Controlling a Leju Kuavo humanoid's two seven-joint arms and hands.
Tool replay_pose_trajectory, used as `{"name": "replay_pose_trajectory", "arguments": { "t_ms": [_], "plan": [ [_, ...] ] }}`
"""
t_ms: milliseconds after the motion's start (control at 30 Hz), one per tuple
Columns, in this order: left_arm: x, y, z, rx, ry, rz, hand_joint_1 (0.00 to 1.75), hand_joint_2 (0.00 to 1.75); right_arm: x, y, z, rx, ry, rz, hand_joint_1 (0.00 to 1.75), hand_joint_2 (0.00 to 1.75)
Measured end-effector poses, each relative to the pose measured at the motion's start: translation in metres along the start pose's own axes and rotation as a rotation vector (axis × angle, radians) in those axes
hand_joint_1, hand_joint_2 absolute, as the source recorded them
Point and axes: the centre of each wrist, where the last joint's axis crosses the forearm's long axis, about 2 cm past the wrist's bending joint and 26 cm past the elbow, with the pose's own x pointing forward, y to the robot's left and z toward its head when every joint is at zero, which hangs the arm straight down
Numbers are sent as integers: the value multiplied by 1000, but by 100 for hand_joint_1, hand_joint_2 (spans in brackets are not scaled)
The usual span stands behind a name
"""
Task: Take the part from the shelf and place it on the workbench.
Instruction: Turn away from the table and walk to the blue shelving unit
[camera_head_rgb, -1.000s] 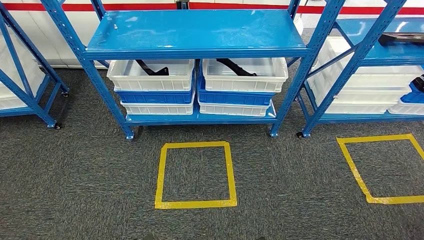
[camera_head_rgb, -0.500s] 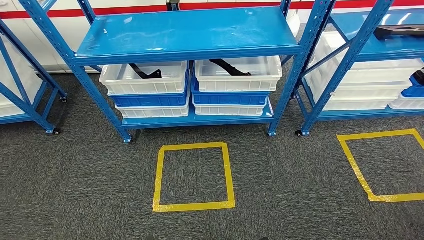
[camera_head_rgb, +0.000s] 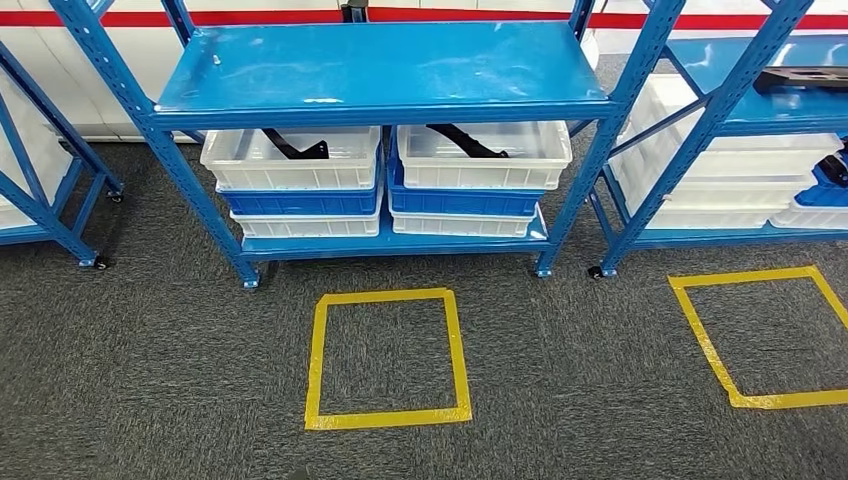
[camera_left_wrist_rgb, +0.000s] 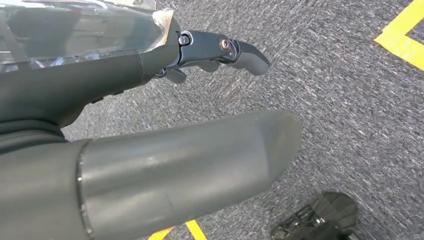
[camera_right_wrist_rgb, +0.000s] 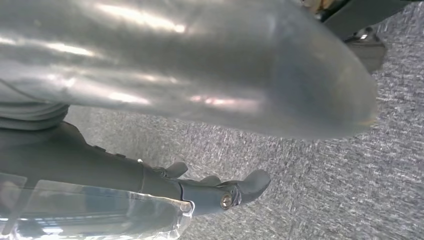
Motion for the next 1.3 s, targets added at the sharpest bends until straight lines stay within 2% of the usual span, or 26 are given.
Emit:
{"name": "replay_pose_trajectory", "arguments": {
  "t_ms": [1300],
  "plan": [
    [11, 0, 0, -4, -17, -33, 0, 0, -6, 0, -1, -2, 10, -34, 0, 0]
  ]
}}
